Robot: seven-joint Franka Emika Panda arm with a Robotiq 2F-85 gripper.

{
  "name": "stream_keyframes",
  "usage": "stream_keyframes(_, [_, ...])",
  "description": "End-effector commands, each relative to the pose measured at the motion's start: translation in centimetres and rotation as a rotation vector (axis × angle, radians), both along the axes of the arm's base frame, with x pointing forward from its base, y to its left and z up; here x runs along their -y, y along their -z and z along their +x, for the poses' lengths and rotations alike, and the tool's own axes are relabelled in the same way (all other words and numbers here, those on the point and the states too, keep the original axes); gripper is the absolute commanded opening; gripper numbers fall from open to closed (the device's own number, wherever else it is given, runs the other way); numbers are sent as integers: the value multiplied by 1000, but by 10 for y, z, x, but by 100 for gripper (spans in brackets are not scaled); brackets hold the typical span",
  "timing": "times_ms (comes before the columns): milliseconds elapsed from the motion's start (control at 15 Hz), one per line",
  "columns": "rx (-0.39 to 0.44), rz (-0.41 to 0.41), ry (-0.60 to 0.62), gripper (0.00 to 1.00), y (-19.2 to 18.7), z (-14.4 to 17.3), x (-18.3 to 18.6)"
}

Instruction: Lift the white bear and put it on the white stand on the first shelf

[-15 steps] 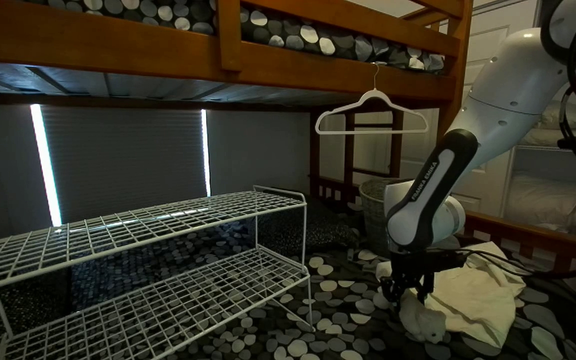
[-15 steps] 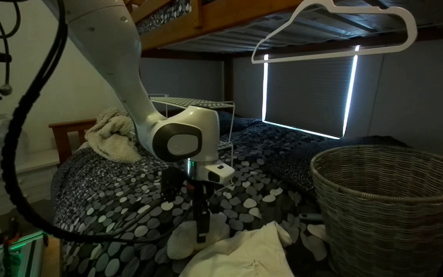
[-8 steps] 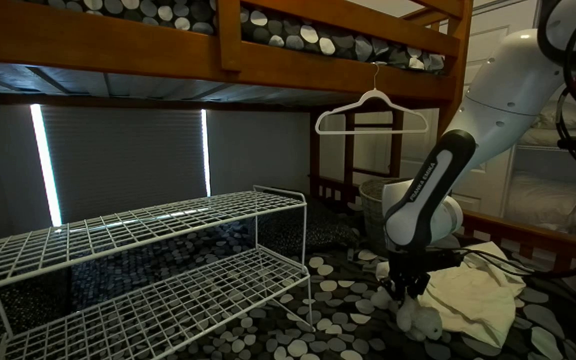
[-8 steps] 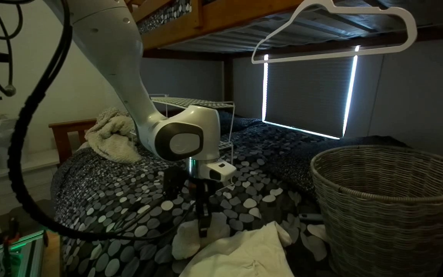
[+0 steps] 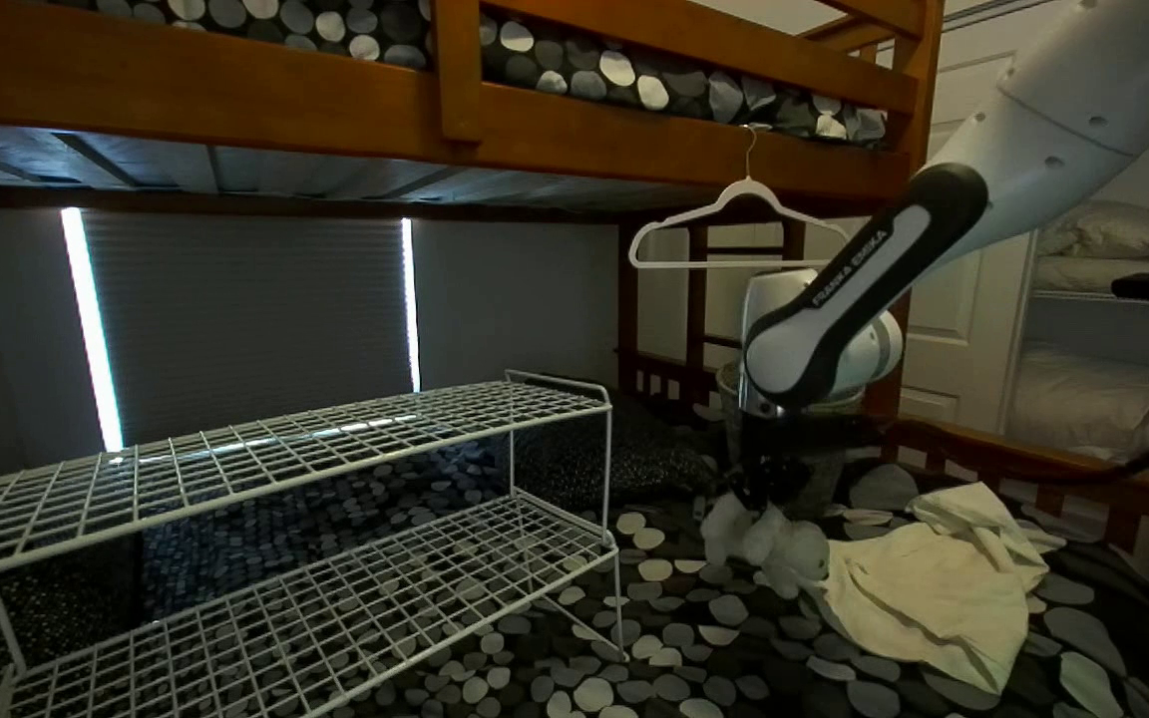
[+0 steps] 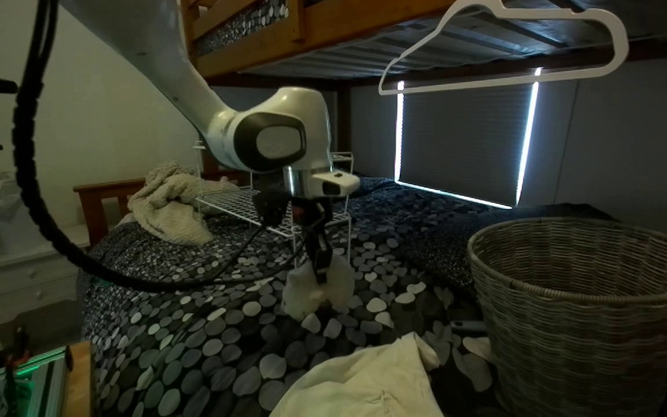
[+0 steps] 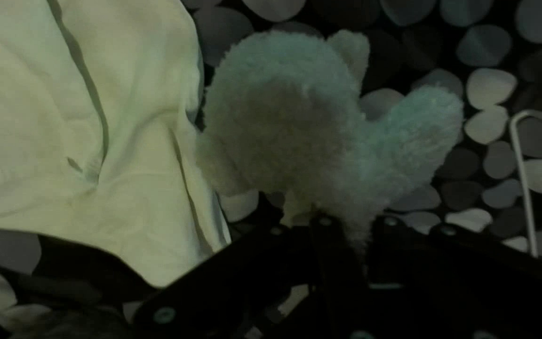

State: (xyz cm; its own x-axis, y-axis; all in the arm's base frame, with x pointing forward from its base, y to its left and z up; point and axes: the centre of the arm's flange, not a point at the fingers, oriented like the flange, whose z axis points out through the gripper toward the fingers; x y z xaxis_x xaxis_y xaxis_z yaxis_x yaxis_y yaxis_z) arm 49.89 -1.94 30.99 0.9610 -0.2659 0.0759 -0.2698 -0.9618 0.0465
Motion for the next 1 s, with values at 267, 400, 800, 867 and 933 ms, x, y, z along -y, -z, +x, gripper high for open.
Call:
stream_keyframes(267, [287, 168, -178, 3, -208, -13, -43])
stream_keyframes(400, [375, 227, -225, 3, -256, -23, -62])
stream_keyframes(800, [462, 274, -302, 11, -303, -40, -99])
stream_keyframes(867, [465, 276, -307, 11, -305, -42, -102])
stream_keyframes(933, [464, 277, -308, 11, -304, -42, -102])
